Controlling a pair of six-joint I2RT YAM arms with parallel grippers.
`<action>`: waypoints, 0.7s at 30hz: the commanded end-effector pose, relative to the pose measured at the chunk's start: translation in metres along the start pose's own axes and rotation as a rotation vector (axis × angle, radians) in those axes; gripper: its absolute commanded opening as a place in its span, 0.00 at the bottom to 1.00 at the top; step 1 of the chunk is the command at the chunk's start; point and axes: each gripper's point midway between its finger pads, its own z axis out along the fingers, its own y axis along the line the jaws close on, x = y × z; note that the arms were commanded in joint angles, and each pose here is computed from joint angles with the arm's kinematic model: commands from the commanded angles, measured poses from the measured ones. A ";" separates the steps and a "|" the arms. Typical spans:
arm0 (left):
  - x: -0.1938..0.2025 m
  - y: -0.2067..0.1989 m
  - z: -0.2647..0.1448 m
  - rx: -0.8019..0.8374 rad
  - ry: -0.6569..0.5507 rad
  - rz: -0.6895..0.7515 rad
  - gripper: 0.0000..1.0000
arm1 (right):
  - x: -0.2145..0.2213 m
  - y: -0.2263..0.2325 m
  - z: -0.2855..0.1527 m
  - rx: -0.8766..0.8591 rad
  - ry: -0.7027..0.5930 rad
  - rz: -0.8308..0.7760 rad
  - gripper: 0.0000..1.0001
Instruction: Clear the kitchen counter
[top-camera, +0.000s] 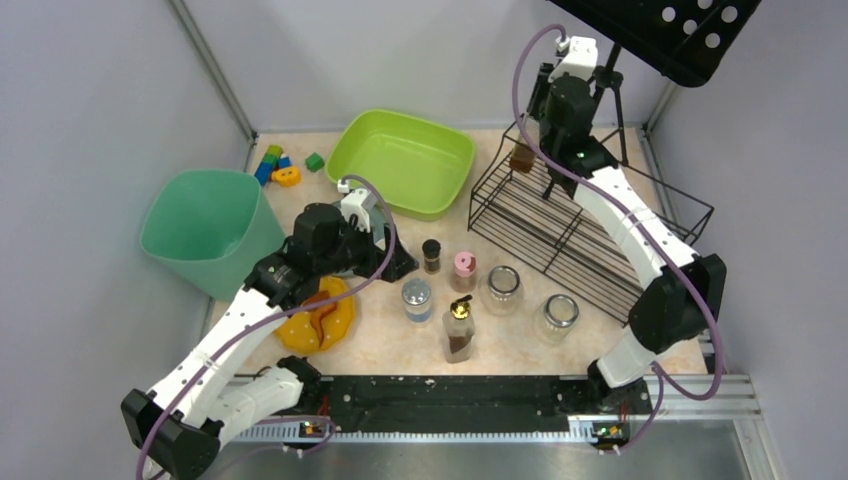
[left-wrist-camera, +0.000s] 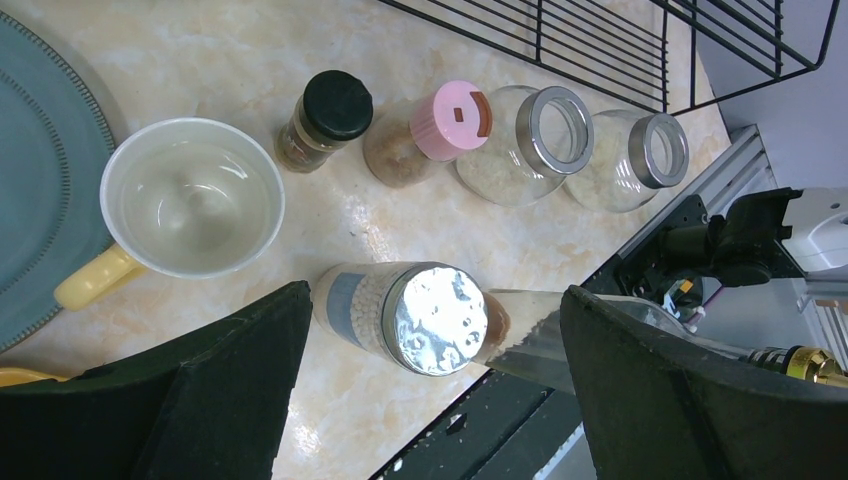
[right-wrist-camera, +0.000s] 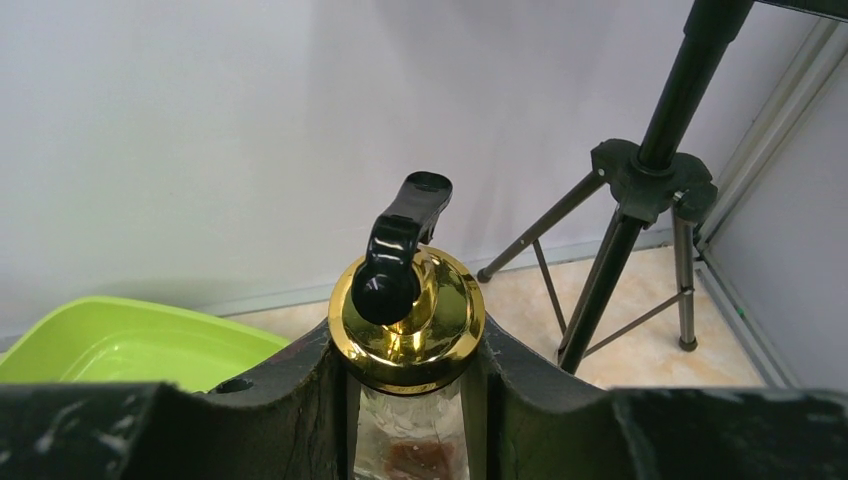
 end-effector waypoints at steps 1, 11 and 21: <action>-0.009 -0.003 0.002 0.020 -0.043 0.017 0.98 | -0.045 0.006 -0.005 0.019 -0.132 0.012 0.00; -0.009 -0.004 0.002 0.024 -0.042 0.017 0.98 | -0.041 0.016 -0.003 0.053 -0.097 -0.068 0.00; -0.007 -0.004 0.003 0.024 -0.034 0.014 0.98 | -0.038 0.015 -0.003 0.068 -0.076 -0.065 0.41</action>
